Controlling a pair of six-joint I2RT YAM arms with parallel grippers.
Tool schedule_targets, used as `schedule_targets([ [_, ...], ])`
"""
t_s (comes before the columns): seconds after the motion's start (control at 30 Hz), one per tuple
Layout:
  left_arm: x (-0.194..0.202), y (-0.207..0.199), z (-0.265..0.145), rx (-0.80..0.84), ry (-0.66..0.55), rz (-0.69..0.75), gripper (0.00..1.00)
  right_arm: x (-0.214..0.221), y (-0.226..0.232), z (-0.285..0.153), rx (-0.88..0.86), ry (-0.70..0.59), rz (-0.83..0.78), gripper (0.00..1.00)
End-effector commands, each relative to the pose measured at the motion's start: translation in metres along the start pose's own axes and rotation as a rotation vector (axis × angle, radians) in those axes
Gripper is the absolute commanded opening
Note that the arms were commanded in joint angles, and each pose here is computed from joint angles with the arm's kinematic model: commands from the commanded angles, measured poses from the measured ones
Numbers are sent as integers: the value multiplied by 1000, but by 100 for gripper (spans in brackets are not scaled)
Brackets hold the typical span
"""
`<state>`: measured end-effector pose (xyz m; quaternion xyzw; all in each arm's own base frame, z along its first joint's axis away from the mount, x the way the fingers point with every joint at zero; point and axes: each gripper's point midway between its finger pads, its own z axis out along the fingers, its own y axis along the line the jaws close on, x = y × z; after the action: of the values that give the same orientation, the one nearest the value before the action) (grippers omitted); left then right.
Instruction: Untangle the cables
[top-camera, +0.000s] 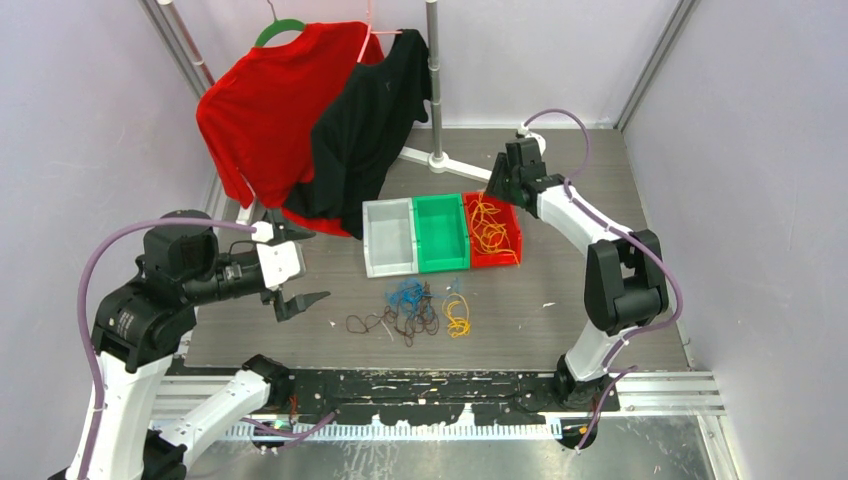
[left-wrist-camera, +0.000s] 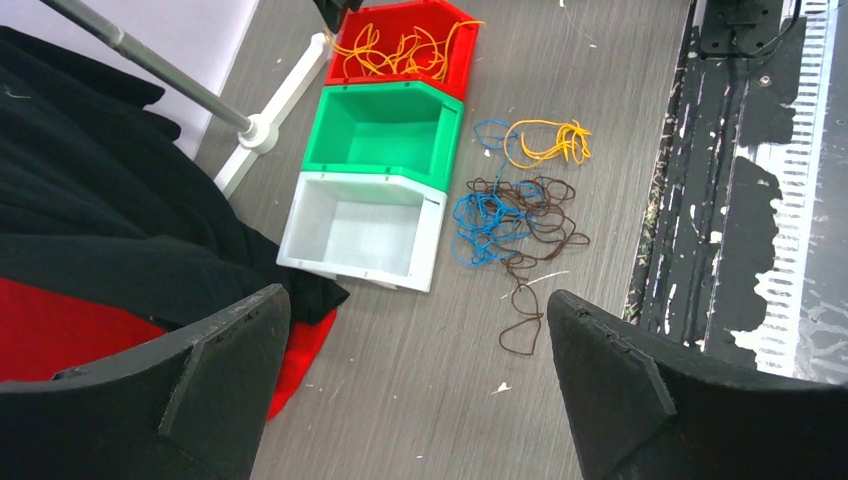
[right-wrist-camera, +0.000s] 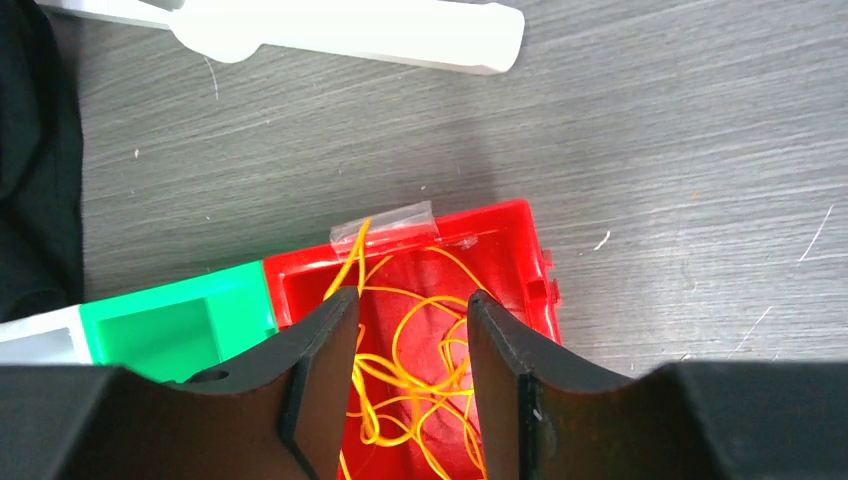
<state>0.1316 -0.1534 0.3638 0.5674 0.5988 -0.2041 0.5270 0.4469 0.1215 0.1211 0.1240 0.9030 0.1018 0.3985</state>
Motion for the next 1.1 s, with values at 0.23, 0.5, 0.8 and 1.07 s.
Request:
schedule_targets([
  [0.23, -5, 0, -7, -23, -15, 50, 99, -45, 7, -38, 15, -87, -51, 47],
  [0.5, -8, 1, -5, -17, -28, 39, 100, -17, 41, -49, -105, -68, -45, 43],
  [0.8, -8, 1, -9, -34, -21, 40, 99, 31, 30, -2, -69, 32, -25, 26],
  [1.07, -6, 2, -11, -44, -13, 46, 99, 62, 14, 19, -27, 98, -37, 18],
])
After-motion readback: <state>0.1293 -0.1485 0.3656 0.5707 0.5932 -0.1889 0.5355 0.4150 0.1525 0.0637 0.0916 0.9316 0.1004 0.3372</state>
